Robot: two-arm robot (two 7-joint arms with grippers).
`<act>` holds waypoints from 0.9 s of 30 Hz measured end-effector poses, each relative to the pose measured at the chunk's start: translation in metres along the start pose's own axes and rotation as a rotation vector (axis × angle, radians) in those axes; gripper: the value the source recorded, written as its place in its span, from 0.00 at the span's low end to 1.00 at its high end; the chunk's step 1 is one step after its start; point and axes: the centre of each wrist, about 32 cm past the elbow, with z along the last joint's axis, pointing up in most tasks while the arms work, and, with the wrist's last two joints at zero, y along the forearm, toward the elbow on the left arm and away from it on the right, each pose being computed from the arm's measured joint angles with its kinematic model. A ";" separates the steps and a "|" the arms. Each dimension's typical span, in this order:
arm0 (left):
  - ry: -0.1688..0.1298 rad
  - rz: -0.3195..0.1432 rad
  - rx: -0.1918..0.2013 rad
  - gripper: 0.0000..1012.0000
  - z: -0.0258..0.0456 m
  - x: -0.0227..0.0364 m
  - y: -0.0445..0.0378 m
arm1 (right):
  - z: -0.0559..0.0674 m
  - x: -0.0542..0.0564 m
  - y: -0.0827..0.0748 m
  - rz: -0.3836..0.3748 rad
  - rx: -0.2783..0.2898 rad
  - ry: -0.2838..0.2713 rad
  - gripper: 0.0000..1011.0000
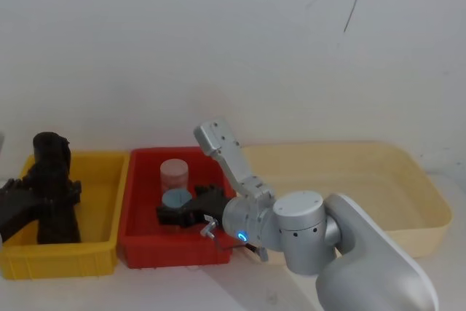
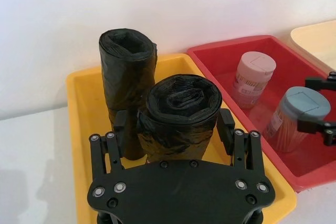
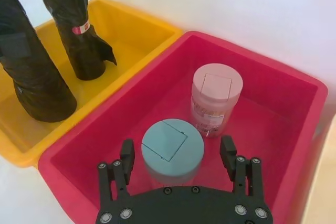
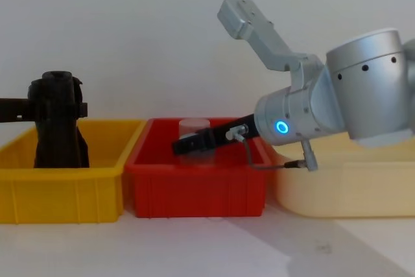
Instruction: Pick up the garbage bag with the one hand and transfer it to the other hand.
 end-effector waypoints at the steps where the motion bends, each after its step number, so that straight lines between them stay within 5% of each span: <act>1: 0.000 0.000 0.000 0.99 0.0000 0.0000 0.0000 | 0.000 0.000 0.000 0.000 -0.001 0.000 0.99; 9: 0.000 0.000 0.000 0.99 0.0000 0.0000 0.0000 | -0.002 0.000 0.003 -0.003 -0.006 -0.003 0.94; 20: 0.000 0.000 0.000 0.99 0.0000 0.0000 0.0000 | -0.003 0.000 0.004 -0.005 -0.008 -0.004 0.66; 27: 0.000 0.000 0.000 0.99 0.0000 0.0000 0.0000 | -0.003 0.000 0.005 -0.006 -0.010 -0.004 0.66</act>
